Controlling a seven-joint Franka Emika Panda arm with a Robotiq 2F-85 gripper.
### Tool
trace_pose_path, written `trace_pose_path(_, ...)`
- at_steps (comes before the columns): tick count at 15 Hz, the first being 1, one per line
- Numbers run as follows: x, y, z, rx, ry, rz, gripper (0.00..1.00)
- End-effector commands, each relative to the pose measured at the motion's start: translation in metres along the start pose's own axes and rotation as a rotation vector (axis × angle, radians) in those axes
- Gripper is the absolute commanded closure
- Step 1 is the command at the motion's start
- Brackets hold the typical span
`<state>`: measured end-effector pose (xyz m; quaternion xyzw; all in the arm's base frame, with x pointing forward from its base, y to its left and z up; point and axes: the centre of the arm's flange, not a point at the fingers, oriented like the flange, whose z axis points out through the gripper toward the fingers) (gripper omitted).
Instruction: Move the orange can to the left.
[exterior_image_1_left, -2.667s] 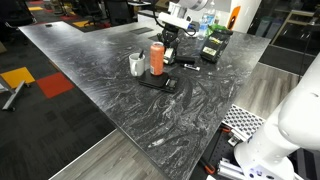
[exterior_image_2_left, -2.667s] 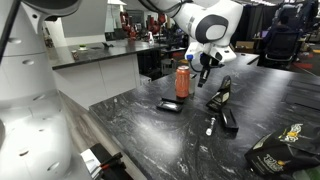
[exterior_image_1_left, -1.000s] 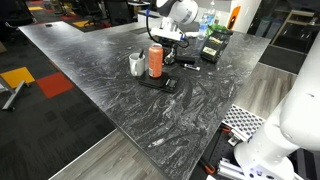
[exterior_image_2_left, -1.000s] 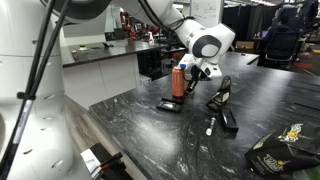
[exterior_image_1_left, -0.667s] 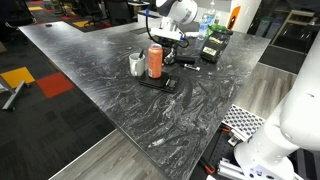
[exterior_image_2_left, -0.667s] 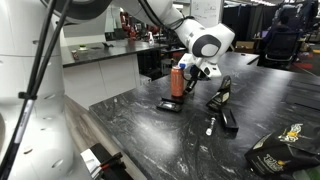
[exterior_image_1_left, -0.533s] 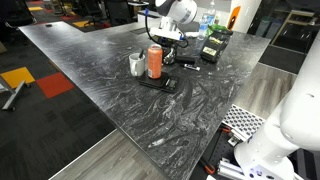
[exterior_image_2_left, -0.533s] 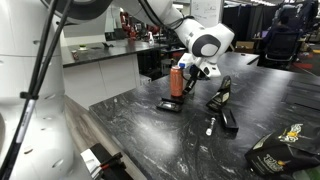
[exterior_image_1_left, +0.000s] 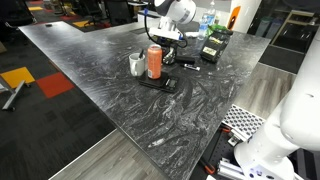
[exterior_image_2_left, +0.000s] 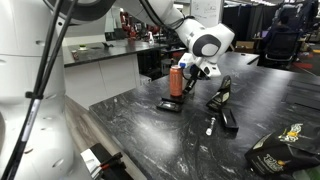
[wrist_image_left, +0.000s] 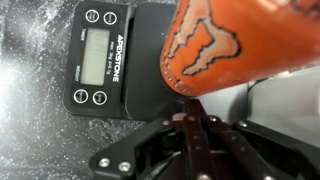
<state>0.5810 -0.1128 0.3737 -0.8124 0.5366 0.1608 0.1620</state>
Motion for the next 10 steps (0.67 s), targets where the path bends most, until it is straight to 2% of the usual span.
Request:
trace_pose_path(1,-0.008,0.002,-0.022,-0.008,0.057,-0.003,1.0)
trace_pose_path(6,-0.044,0.007,-0.069,-0.104,0.257,0.012,1.0)
trace_pose_path(10,-0.071,0.007,-0.097,-0.116,0.383,0.01,1.0)
